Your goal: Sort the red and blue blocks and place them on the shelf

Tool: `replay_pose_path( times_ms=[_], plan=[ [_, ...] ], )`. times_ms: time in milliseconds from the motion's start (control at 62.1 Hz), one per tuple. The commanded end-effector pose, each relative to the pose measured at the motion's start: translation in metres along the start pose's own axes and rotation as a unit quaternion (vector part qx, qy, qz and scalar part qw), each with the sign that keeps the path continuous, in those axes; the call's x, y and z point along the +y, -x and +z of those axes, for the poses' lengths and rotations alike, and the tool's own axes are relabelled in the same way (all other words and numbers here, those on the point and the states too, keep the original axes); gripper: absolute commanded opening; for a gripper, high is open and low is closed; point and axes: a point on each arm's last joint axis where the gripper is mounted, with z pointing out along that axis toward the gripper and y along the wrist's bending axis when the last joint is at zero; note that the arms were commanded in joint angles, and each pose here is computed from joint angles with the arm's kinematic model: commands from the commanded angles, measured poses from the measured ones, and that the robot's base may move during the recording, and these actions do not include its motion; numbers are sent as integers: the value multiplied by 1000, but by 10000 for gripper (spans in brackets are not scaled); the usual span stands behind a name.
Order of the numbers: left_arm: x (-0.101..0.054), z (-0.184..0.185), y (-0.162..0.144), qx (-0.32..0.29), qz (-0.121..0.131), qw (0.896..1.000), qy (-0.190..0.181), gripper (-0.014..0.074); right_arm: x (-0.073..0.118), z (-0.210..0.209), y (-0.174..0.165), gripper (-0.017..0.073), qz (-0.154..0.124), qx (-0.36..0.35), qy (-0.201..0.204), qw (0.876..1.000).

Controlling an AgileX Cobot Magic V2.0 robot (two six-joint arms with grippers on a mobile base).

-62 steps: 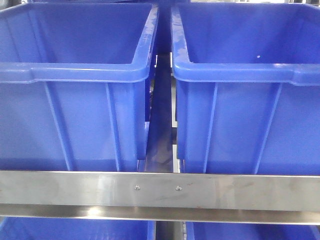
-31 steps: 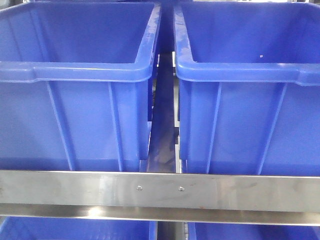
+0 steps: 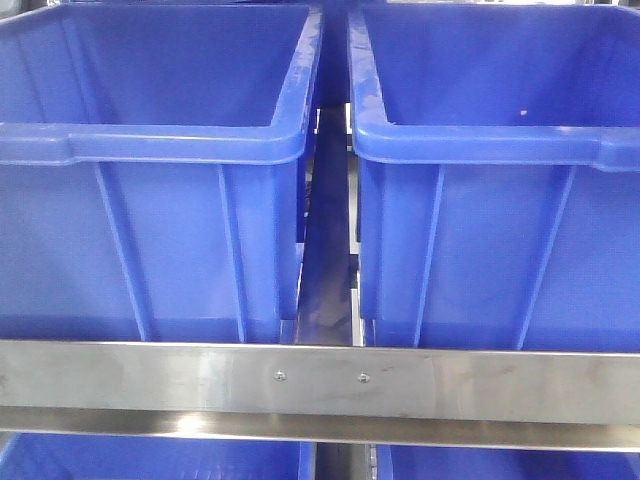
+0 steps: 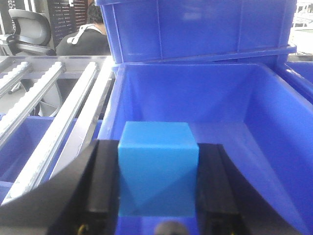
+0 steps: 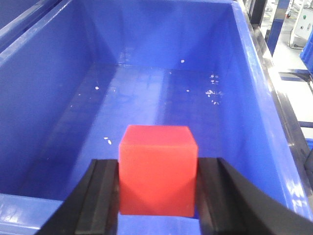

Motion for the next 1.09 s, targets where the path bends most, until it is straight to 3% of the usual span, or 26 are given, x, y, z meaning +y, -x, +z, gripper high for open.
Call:
replay_pose_path(
  times_ms=[0, 274, 515, 805, 982, 1078],
  plan=[
    [0, 0, 17, -57, -2, 998, -1, 125, 0, -2, 19, 57, -4, -67, -4, 998],
    [0, 0, 17, -57, -2, 998, -1, 125, 0, -2, 19, 57, -4, -68, -4, 998],
    [0, 1, 17, -55, -2, 998, -1, 125, -1, -5, 33, 57, -4, -143, -7, 990],
    [0, 30, 17, -21, -2, 1000, 0, 125, 0, 19, 42, 57, -4, -106, -4, 994],
    [-1, 60, 20, 13, -2, 1000, 0, 125, 9, 54, 52, 57, -7, -69, 20, 997],
    [-7, 76, 19, 15, -2, 1000, -18, 125, 17, 70, 52, 57, -9, -62, 36, 997]
  ],
)
